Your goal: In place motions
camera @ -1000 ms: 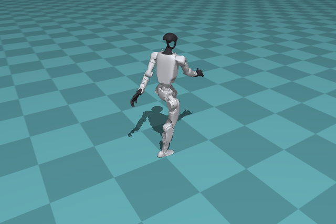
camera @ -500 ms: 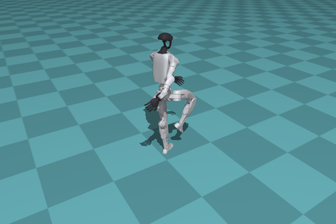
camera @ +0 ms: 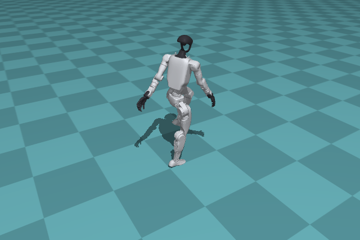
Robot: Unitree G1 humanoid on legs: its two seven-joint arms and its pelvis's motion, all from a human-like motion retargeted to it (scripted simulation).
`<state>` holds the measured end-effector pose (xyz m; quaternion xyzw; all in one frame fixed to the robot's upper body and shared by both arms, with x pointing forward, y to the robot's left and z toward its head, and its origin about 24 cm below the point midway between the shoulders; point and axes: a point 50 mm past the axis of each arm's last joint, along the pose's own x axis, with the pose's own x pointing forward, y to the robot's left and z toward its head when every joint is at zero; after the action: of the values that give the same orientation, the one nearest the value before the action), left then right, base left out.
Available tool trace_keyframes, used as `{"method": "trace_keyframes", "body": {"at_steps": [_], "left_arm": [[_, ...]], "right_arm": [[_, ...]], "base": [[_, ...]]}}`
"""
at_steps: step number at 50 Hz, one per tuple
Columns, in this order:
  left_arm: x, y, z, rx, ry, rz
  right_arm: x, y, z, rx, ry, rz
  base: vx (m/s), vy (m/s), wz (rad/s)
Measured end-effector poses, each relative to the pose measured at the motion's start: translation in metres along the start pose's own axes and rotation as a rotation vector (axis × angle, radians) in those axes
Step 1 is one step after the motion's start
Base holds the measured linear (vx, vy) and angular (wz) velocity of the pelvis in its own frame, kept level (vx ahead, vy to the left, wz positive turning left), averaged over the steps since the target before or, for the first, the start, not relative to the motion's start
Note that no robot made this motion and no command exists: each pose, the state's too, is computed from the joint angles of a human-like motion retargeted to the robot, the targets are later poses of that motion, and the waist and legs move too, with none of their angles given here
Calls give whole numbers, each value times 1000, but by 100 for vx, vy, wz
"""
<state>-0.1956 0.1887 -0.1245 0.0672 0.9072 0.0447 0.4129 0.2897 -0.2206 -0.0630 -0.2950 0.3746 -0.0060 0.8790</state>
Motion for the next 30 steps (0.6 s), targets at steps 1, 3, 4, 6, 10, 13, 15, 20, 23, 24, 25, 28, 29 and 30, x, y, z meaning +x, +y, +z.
{"method": "trace_keyframes", "body": {"at_steps": [1, 3, 4, 6, 10, 13, 15, 20, 23, 24, 25, 28, 29, 30], "left_arm": [[1, -3, 0, -1, -25, -2], [1, -8, 1, -16, -66, -8], [0, -8, 4, -28, -82, -10], [-2, -3, 16, -50, -113, -9], [-15, 13, 57, -38, -221, 18], [-28, 15, 94, 51, -367, 32], [-39, 10, 118, 120, -466, 16], [-89, 7, 188, 148, -721, -50], [-151, 23, 247, 192, -955, -15], [-177, 33, 265, 238, -1030, 4], [-204, 44, 281, 292, -1101, 29], [-253, 66, 300, 408, -1255, 149], [-260, 66, 302, 415, -1299, 189], [-265, 63, 303, 415, -1344, 223]], "right_arm": [[0, -9, 13, -6, -63, -100], [-2, -23, 37, 10, -181, -256], [-4, -25, 44, 25, -224, -292], [-5, -18, 50, 62, -264, -294], [-6, 27, 18, 176, -160, -62], [-19, 74, -48, 232, -1, 195], [-41, 99, -106, 293, 170, 313], [-127, 131, -231, 480, 848, 444], [-171, 129, -269, 655, 1196, 374], [-183, 130, -277, 740, 1270, 340], [-194, 132, -283, 837, 1329, 308], [-223, 152, -292, 1125, 1449, 204], [-234, 157, -295, 1189, 1486, 152], [-244, 162, -299, 1246, 1522, 94]], "base": [[0, 0, 0], [4, 12, -16], [7, 16, -3], [13, 13, 31], [14, 29, 114], [23, 50, 111], [36, 47, 142], [4, -18, -5], [-19, 46, 65], [-50, 82, 52], [-54, 56, 67], [-27, 12, 47], [18, -4, -7], [33, -1, -27]]}}
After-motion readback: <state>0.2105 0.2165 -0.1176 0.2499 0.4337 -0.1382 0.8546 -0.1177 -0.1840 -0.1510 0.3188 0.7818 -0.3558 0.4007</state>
